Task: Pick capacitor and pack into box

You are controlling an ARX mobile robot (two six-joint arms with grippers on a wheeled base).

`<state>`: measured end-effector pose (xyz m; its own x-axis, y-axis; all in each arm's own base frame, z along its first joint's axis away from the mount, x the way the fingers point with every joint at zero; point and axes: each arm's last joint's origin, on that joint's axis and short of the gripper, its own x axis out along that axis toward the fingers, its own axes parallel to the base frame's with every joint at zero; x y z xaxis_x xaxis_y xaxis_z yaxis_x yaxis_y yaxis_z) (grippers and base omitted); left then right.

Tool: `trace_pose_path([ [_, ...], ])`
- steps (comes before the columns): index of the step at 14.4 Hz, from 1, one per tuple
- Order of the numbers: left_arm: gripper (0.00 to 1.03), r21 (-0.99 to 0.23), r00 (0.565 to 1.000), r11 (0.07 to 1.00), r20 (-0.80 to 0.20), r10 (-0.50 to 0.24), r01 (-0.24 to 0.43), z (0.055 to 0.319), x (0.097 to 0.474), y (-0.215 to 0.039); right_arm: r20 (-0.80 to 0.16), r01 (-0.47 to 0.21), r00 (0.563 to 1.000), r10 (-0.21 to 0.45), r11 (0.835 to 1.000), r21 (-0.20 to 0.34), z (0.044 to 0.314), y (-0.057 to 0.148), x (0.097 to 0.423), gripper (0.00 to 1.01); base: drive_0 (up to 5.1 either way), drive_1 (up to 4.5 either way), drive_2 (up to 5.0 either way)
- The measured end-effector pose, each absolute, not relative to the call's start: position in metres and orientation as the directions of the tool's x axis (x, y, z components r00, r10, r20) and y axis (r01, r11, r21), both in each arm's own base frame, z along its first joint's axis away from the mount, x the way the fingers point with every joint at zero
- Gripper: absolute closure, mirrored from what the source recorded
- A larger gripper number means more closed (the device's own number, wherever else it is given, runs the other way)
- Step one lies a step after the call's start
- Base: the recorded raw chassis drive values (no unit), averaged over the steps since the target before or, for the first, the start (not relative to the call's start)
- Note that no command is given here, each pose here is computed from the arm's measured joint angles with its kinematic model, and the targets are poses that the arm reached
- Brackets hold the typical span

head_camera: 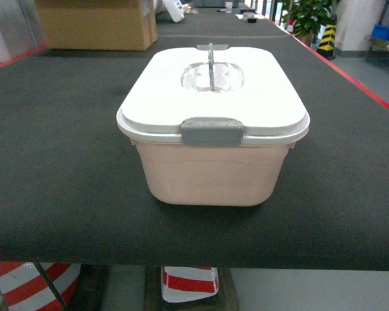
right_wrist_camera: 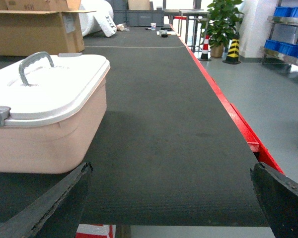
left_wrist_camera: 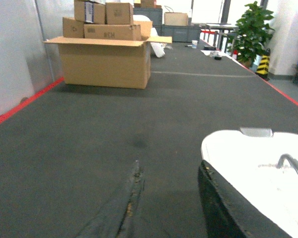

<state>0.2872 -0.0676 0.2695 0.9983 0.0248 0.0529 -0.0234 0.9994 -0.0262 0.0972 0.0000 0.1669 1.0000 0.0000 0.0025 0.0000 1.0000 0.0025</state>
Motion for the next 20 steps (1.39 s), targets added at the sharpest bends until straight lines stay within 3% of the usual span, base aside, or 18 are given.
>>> trace_pose_path([
  [2,1.0,-0.009,1.0,1.0,-0.007,-0.013,0.013,0.231,0.253,-0.05,0.002,0.0,1.0,0.0,1.0,0.002,0.167,0.0,0.097,0.03,0.0,0.0,0.0],
  [3,1.01,-0.009,1.0,1.0,-0.009,-0.012,0.012,0.229,0.251,-0.049,0.002,0.0,1.0,0.0,1.0,0.002,0.167,0.0,0.097,0.03,0.0,0.0,0.0],
  [13,1.01,-0.01,1.0,1.0,-0.006,0.005,-0.005,0.187,0.174,-0.012,0.002,0.0,1.0,0.0,1.0,0.002,0.167,0.0,0.097,0.03,0.0,0.0,0.0],
  [14,1.01,-0.008,1.0,1.0,-0.007,0.014,-0.015,0.18,0.156,0.001,0.002,0.0,1.0,0.0,1.0,0.002,0.167,0.0,0.097,0.03,0.0,0.0,0.0],
  [18,1.01,-0.007,1.0,1.0,0.024,0.0,0.0,0.17,0.14,0.0,0.002,0.0,1.0,0.0,1.0,0.002,0.167,0.0,0.097,0.03,0.0,0.0,0.0],
  [20,1.01,-0.007,1.0,1.0,-0.007,0.0,0.0,0.167,0.135,0.0,0.002,0.0,1.0,0.0,1.0,0.002,0.167,0.0,0.097,0.03,0.0,0.0,0.0],
])
